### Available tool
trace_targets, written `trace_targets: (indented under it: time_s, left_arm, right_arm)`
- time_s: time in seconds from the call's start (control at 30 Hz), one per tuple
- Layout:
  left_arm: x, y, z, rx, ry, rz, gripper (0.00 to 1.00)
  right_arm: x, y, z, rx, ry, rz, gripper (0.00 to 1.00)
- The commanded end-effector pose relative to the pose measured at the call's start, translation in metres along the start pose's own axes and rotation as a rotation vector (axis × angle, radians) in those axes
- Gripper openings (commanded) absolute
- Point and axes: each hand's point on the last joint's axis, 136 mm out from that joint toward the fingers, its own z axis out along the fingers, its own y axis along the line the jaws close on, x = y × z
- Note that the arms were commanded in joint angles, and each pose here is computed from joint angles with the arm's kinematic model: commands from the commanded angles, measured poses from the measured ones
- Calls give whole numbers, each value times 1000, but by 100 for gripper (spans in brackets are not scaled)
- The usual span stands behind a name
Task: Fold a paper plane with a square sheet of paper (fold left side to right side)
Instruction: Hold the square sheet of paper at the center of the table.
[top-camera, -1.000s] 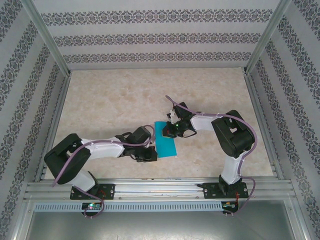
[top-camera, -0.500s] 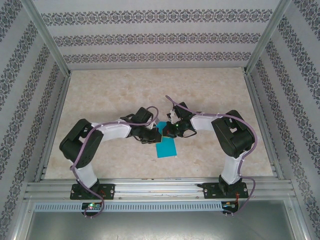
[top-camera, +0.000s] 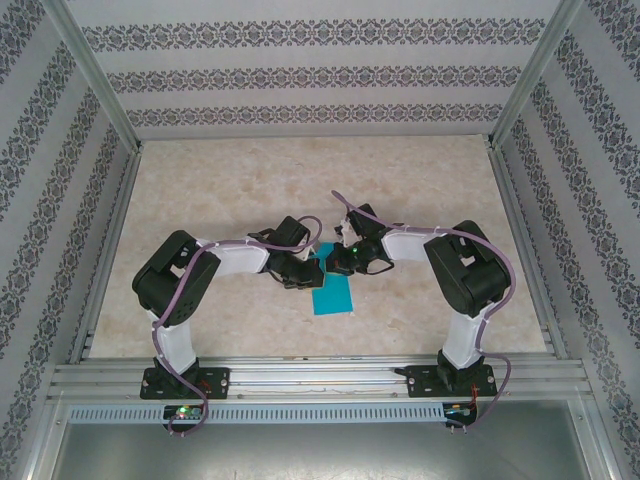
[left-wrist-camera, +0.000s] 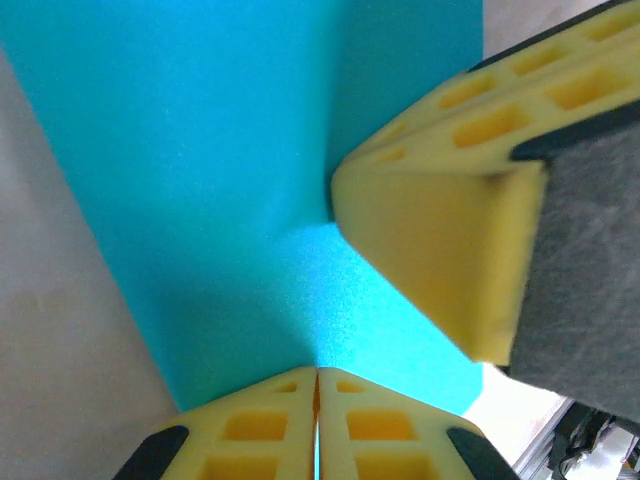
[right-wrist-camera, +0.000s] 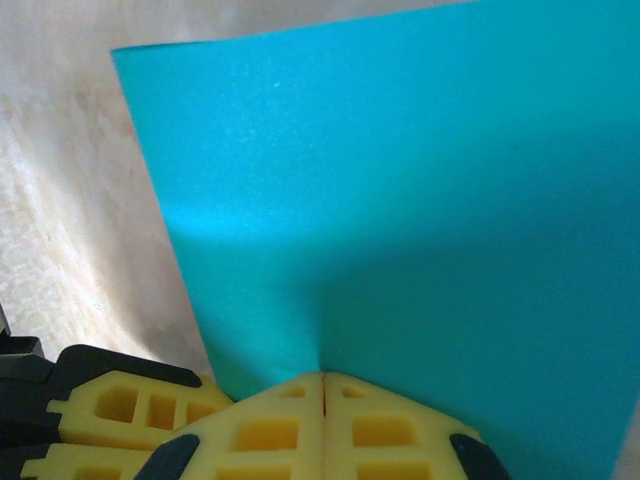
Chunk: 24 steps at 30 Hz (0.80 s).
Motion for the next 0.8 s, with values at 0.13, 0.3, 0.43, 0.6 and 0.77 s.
trace_targets:
  time_s: [0.13, 0.3, 0.43, 0.6, 0.77]
  left_arm:
    - [16, 24, 7, -68, 30, -52, 10]
    - [15, 22, 6, -67, 30, -50, 10]
    - [13, 20, 4, -67, 27, -45, 10]
    - [10, 15, 3, -50, 21, -43, 10]
    - [-4, -5, -7, -2, -10, -17, 10]
  right_arm:
    - [-2, 11, -38, 1, -89, -20, 0]
    - [30, 5, -38, 0, -53, 2, 0]
    - [48, 2, -27, 4, -15, 11, 0]
    - [64, -14, -11, 53, 32, 35, 0]
    - [76, -36, -5, 134, 62, 58, 0]
